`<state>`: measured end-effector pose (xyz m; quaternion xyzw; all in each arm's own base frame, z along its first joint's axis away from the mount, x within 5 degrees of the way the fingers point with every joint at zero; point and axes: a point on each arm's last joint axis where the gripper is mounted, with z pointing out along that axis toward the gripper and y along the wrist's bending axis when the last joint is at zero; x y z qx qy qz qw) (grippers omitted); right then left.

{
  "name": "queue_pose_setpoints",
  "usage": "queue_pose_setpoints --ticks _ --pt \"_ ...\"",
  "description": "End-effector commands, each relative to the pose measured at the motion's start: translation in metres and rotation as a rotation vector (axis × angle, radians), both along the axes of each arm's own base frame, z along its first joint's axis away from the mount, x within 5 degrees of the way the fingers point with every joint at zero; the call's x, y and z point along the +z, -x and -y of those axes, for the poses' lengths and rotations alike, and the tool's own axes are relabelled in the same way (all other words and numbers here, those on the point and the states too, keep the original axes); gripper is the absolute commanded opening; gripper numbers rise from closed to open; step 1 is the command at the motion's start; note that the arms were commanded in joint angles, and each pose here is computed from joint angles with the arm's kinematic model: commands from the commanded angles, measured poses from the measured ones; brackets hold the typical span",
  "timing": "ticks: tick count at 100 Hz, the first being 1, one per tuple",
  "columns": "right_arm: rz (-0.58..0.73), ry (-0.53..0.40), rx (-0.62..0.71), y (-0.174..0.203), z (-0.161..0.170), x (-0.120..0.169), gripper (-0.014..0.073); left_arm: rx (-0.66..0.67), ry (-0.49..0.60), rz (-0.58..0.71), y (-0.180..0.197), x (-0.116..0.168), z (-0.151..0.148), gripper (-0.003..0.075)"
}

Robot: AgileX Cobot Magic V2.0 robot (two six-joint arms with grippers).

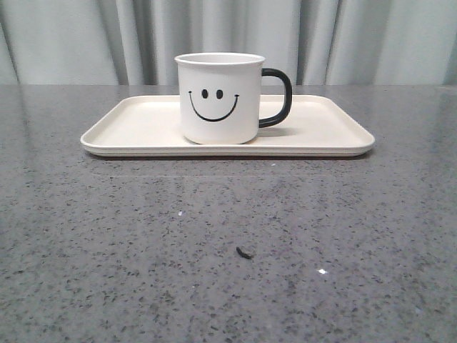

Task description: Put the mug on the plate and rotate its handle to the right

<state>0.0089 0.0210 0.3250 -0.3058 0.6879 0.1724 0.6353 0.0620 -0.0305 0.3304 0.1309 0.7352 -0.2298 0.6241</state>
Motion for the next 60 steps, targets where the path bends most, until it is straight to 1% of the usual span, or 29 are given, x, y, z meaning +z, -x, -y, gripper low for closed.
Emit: queue_pose_setpoints --ticks 1,47,55,60 --pt "0.057 -0.054 -0.014 -0.0009 0.0004 0.0124 -0.0061 -0.042 0.042 0.077 0.0021 0.0147 0.0027 -0.0019" --pt "0.057 -0.054 -0.014 -0.0009 0.0004 0.0124 -0.0061 -0.025 0.035 0.065 0.0018 0.0133 0.0011 -0.0019" --pt "0.057 -0.054 -0.014 -0.0009 0.0004 0.0124 -0.0061 -0.020 -0.020 0.089 0.0016 0.0125 0.0008 -0.0019" --pt "0.057 -0.054 -0.014 -0.0009 0.0004 0.0124 -0.0061 -0.015 -0.034 0.088 0.0017 0.0118 0.0007 -0.0019"
